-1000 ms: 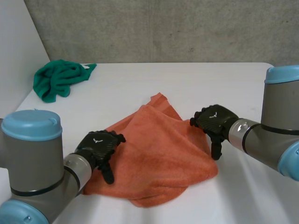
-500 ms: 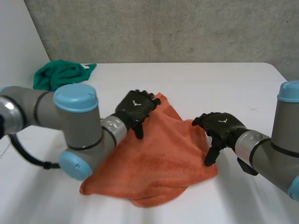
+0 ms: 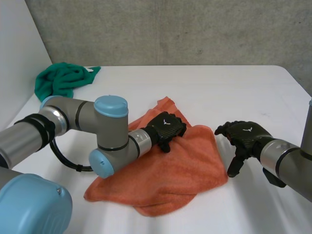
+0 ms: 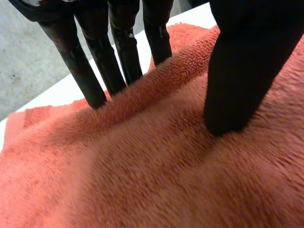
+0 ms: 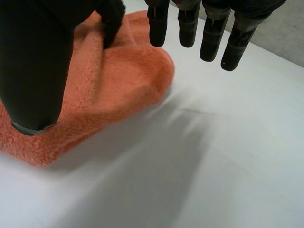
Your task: Fold the laundry.
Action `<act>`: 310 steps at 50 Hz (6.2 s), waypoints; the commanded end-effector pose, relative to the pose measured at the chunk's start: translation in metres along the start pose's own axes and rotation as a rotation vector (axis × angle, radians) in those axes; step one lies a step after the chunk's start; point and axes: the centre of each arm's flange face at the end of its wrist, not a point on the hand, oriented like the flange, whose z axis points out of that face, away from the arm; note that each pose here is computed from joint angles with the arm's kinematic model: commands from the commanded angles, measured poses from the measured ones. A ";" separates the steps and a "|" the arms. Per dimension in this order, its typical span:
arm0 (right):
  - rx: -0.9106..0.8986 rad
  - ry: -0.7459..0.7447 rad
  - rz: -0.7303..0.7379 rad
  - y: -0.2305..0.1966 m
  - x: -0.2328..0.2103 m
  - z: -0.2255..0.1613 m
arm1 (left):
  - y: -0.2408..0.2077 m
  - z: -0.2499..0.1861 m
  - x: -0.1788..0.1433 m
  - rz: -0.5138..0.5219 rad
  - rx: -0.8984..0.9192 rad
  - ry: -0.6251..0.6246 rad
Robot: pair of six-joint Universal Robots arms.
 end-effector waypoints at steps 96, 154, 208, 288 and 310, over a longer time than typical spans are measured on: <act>-0.046 -0.051 -0.550 -0.023 -0.031 0.008 | -0.042 -0.128 -0.015 0.083 0.052 -0.328; 0.025 0.066 -0.456 -0.059 0.016 0.017 | 0.025 -0.181 -0.051 -0.523 -0.397 -0.461; -0.076 -0.213 -0.095 -0.030 0.046 0.151 | -0.150 -0.214 -0.055 0.316 0.129 -0.600; 0.047 0.146 0.044 -0.007 0.110 0.018 | 0.006 -0.195 -0.065 -0.187 -0.210 -0.652; 0.000 0.076 -0.203 0.034 0.125 0.031 | 0.039 -0.195 -0.061 -0.185 -0.330 -0.600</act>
